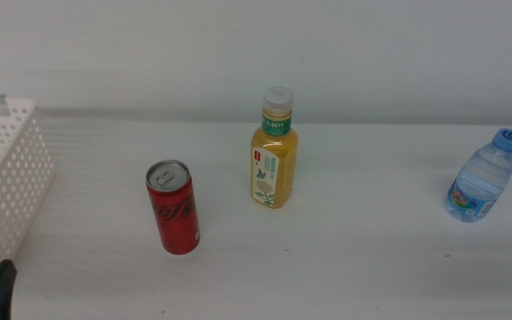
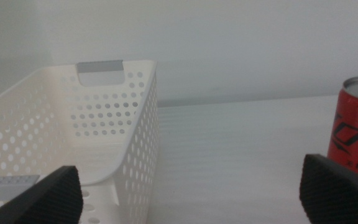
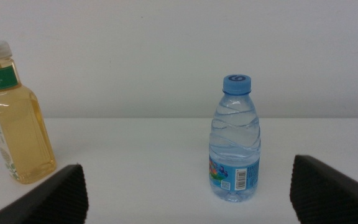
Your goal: Use arms to grab the bottles and put them into the dustbin to the left of the table.
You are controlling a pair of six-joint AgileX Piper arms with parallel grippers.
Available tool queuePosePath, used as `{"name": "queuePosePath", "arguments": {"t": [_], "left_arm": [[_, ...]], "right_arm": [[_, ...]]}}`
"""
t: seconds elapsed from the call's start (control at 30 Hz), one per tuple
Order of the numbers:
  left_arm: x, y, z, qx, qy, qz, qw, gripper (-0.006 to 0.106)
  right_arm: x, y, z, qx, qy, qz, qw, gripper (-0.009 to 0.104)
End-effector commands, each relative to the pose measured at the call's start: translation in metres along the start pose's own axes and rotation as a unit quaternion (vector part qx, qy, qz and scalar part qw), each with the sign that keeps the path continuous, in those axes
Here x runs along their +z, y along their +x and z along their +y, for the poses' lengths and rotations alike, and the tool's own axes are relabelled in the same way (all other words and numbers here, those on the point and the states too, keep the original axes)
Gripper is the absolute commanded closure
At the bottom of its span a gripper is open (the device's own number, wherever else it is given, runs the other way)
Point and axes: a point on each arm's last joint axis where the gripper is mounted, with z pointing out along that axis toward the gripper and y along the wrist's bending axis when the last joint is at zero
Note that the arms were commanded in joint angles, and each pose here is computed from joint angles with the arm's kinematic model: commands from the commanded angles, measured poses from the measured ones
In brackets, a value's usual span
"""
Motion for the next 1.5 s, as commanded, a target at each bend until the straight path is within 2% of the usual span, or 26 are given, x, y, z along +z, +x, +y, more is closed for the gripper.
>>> {"name": "queuePosePath", "arguments": {"t": [0.0,0.43,0.53,0.97,1.2,1.47], "left_arm": [[0.000,0.010,-0.001,-0.006,0.005,-0.009,1.000,0.007],[0.000,0.007,-0.001,-0.004,0.005,-0.028,1.000,0.007],[0.004,0.003,-0.005,0.007,0.038,-0.037,0.999,0.007],[0.036,0.004,-0.035,0.011,0.177,0.025,0.984,0.007],[0.055,0.013,-0.051,-0.005,0.208,0.067,0.976,0.007],[0.074,0.023,-0.065,-0.001,0.224,0.062,0.973,0.007]], "right_arm": [[0.000,0.011,-0.001,-0.007,0.005,-0.003,1.000,0.009],[0.000,0.011,-0.001,-0.007,0.005,-0.003,1.000,0.009],[0.000,0.011,-0.001,-0.007,0.005,-0.003,1.000,0.009],[0.000,0.011,-0.001,-0.007,0.005,-0.003,1.000,0.009],[0.000,0.011,-0.001,-0.007,0.005,-0.003,1.000,0.009],[0.000,0.011,-0.001,-0.007,0.005,-0.003,1.000,0.009]]}}
